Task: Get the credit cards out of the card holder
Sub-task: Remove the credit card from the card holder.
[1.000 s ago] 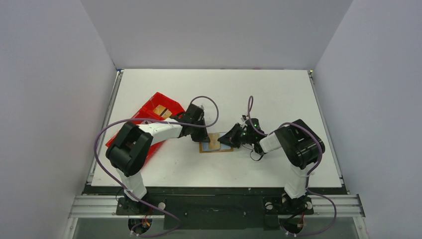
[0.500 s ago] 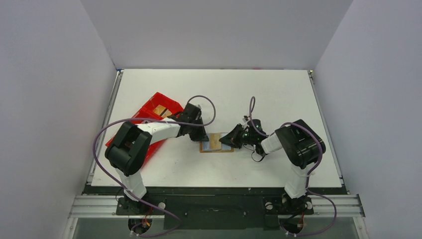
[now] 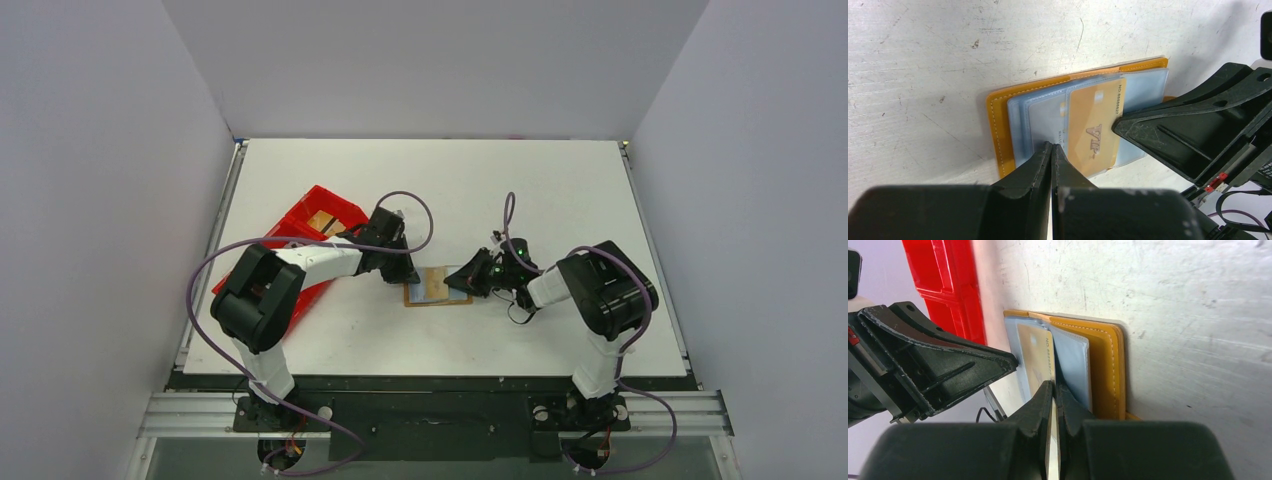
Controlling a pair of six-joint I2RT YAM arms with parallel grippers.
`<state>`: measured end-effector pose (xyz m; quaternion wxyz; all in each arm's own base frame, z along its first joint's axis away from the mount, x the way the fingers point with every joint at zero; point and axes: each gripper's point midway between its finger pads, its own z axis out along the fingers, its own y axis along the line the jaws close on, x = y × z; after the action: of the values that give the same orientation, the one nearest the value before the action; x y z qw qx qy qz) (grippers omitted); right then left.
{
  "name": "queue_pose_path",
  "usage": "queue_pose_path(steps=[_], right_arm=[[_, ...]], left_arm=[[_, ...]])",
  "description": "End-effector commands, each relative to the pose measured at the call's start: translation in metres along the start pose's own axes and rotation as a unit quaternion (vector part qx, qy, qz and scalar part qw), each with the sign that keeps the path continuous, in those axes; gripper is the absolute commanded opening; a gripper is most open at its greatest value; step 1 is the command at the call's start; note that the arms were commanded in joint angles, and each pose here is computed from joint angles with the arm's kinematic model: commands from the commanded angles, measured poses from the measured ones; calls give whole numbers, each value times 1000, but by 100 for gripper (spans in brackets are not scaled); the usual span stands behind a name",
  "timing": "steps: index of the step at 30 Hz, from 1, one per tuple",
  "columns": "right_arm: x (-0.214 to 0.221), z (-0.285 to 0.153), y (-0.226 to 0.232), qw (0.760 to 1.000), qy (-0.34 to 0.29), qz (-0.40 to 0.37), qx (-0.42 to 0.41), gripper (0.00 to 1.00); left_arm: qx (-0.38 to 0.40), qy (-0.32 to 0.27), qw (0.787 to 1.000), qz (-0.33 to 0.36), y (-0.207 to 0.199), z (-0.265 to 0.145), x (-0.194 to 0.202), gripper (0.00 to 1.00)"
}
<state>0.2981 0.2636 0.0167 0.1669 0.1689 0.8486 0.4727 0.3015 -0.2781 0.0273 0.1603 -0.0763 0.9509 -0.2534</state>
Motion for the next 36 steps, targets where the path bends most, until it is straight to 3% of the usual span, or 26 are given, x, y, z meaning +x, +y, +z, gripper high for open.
queue_pose_path(steps=[1,9,12,13,15,17,25,36], right_arm=[[-15,-10,-19,999,-34,-6,32,0],[-16,-13,-20,999,-34,-4,28,1],[-15,-12,-17,999,-30,-2,19,6],[-25,-25,20,998,-52,-29,-25,8],[-15,-13,-10,1000,-29,-4,6,9],[-14,-11,-13,1000,-25,1,7,11],[-10,-7,-7,1000,-19,3,-6,17],[3,8,21,999,-2,-24,-29,18]], left_arm=[[-88,18,996,-5,49,6,14,0],[-92,21,996,-3,50,8,14,0],[-91,19,996,-2,49,8,12,0],[-90,19,996,-1,49,8,12,0],[-90,19,996,-1,48,8,12,0],[-88,19,996,1,47,9,11,0],[-87,22,996,3,46,9,12,0],[-87,25,996,6,45,11,14,0]])
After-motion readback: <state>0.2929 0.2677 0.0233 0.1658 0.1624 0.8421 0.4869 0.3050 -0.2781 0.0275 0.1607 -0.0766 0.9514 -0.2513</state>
